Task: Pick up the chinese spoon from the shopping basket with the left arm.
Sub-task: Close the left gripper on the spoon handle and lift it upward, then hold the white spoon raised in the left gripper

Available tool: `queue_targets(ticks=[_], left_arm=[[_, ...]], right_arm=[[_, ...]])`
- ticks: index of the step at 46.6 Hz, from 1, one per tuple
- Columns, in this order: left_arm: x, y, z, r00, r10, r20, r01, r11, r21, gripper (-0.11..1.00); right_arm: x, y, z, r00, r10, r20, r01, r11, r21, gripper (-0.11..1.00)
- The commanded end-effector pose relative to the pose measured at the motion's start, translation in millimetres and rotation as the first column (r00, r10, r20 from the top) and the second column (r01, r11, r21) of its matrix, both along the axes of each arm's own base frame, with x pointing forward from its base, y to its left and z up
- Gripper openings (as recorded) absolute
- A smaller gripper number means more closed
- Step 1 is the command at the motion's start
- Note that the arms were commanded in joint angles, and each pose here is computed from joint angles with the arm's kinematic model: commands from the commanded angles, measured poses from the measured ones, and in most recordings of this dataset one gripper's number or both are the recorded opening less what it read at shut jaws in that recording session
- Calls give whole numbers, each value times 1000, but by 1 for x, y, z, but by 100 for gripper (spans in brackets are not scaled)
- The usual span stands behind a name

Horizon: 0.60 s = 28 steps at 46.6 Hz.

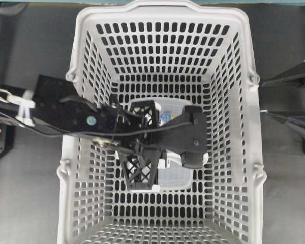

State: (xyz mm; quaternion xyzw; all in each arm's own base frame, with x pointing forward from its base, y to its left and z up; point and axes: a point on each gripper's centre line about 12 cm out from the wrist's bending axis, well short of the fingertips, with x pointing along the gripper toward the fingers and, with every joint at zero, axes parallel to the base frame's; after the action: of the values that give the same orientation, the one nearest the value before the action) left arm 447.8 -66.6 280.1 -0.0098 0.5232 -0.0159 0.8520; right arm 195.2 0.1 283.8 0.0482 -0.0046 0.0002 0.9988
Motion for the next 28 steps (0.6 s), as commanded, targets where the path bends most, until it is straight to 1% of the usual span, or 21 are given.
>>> queue_targets(ticks=[1, 5, 14, 20, 28], left_arm=[[-6, 1, 50, 999, 4, 46, -4, 1000, -5, 13], [-10, 1, 73, 999, 10, 35, -10, 1000, -6, 13], [-16, -2, 115, 998, 7, 61, -7, 1000, -12, 13], [-18, -4, 126, 998, 1, 64, -1, 1000, -12, 13], [-18, -4, 126, 998, 2, 59, -1, 1000, -11, 13]], right_arm=[[1, 0, 4, 1000, 1, 11, -1, 1000, 6, 69], [1, 0, 3, 1000, 1, 9, -1, 1000, 6, 69], [1, 0, 4, 1000, 1, 12, -1, 1000, 6, 69], [1, 0, 3, 1000, 1, 11, -1, 1000, 5, 69], [1, 0, 3, 1000, 1, 11, -1, 1000, 6, 69]])
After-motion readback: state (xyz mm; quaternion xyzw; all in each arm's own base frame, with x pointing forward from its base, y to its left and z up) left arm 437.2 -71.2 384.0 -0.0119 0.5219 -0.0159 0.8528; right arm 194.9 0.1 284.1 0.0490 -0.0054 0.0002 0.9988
